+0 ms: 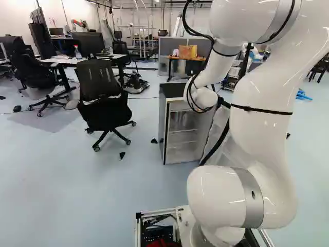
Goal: Grab a drink from the fridge
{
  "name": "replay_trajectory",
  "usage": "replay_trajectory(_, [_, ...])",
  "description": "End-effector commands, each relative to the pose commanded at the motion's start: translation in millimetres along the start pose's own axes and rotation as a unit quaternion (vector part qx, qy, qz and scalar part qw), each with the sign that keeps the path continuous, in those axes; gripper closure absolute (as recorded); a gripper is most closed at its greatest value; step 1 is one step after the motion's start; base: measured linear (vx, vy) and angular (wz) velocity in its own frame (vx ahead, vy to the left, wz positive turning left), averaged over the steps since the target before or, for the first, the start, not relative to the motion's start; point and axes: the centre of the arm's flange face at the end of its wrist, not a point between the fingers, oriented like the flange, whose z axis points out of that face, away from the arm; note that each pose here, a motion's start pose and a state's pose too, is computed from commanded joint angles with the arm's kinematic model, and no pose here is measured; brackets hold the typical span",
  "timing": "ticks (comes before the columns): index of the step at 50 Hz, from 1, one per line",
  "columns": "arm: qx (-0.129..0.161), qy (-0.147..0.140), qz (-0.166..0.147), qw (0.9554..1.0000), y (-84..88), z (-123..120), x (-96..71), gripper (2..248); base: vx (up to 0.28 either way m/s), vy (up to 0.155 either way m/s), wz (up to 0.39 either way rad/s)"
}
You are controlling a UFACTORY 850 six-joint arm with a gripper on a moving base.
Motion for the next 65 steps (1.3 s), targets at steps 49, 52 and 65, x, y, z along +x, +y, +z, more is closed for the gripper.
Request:
replay_trajectory(49, [0.013,-0.021,-0.004,0.9997,-13.6,53,-1.3,154,0.000,0.000,0.000])
replay_trajectory(52, [0.013,-0.023,-0.004,0.9996,-14.5,56,-1.5,154,0.000,0.000,0.000])
replay_trajectory(65, [0.016,-0.022,-0.005,0.9996,-18.2,70,-1.1,154,0.000,0.000,0.000])
